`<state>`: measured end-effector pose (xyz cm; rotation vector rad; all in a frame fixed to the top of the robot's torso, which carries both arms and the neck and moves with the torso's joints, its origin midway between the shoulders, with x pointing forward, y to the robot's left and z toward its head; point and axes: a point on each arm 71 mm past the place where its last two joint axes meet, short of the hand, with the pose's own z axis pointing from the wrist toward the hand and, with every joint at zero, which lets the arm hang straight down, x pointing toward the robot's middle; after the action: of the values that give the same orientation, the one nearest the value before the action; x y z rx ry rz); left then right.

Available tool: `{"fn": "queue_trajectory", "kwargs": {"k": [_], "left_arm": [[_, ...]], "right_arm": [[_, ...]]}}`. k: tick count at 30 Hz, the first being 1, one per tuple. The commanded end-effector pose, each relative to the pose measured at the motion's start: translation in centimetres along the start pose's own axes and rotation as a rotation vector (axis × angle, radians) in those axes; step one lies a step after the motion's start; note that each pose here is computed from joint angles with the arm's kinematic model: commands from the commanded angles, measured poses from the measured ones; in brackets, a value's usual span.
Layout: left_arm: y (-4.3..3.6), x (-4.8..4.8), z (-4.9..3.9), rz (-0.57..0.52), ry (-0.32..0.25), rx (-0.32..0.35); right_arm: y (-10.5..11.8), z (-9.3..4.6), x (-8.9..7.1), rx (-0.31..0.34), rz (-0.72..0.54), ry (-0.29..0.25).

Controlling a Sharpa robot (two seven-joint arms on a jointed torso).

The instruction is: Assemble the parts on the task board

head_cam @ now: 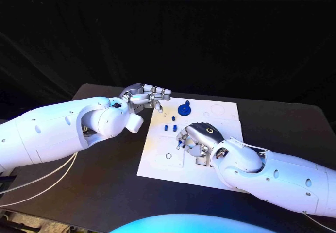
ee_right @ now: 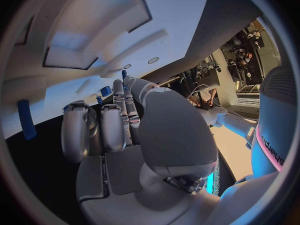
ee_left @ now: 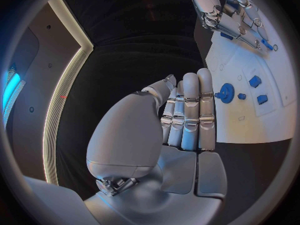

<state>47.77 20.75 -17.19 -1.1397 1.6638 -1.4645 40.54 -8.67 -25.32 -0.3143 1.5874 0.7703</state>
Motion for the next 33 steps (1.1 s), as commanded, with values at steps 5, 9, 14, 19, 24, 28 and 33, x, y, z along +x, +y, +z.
{"fn": "queue_trajectory", "kwargs": {"k": [5, 9, 14, 19, 24, 28, 33], "left_arm": [[-0.18, 0.25, 0.03, 0.001, 0.010, 0.013], [-0.17, 0.27, 0.03, 0.001, 0.012, 0.012], [-0.16, 0.31, 0.05, 0.000, 0.015, 0.011], [-0.15, 0.28, 0.05, 0.000, 0.014, 0.010], [-0.13, 0.20, 0.07, 0.001, 0.013, 0.008], [-0.12, 0.11, 0.07, 0.001, 0.011, 0.007], [-0.10, 0.05, 0.08, 0.001, 0.010, 0.006]], "right_arm": [[0.25, 0.03, 0.31, -0.019, -0.020, 0.012], [0.32, 0.07, 0.41, -0.019, -0.021, 0.017], [0.38, 0.12, 0.50, -0.020, -0.021, 0.020], [0.47, 0.10, 0.55, -0.022, -0.021, 0.025], [0.49, 0.03, 0.56, -0.023, -0.021, 0.027], [0.37, 0.00, 0.57, -0.020, -0.024, 0.029], [0.30, -0.04, 0.58, -0.018, -0.026, 0.032]]}}
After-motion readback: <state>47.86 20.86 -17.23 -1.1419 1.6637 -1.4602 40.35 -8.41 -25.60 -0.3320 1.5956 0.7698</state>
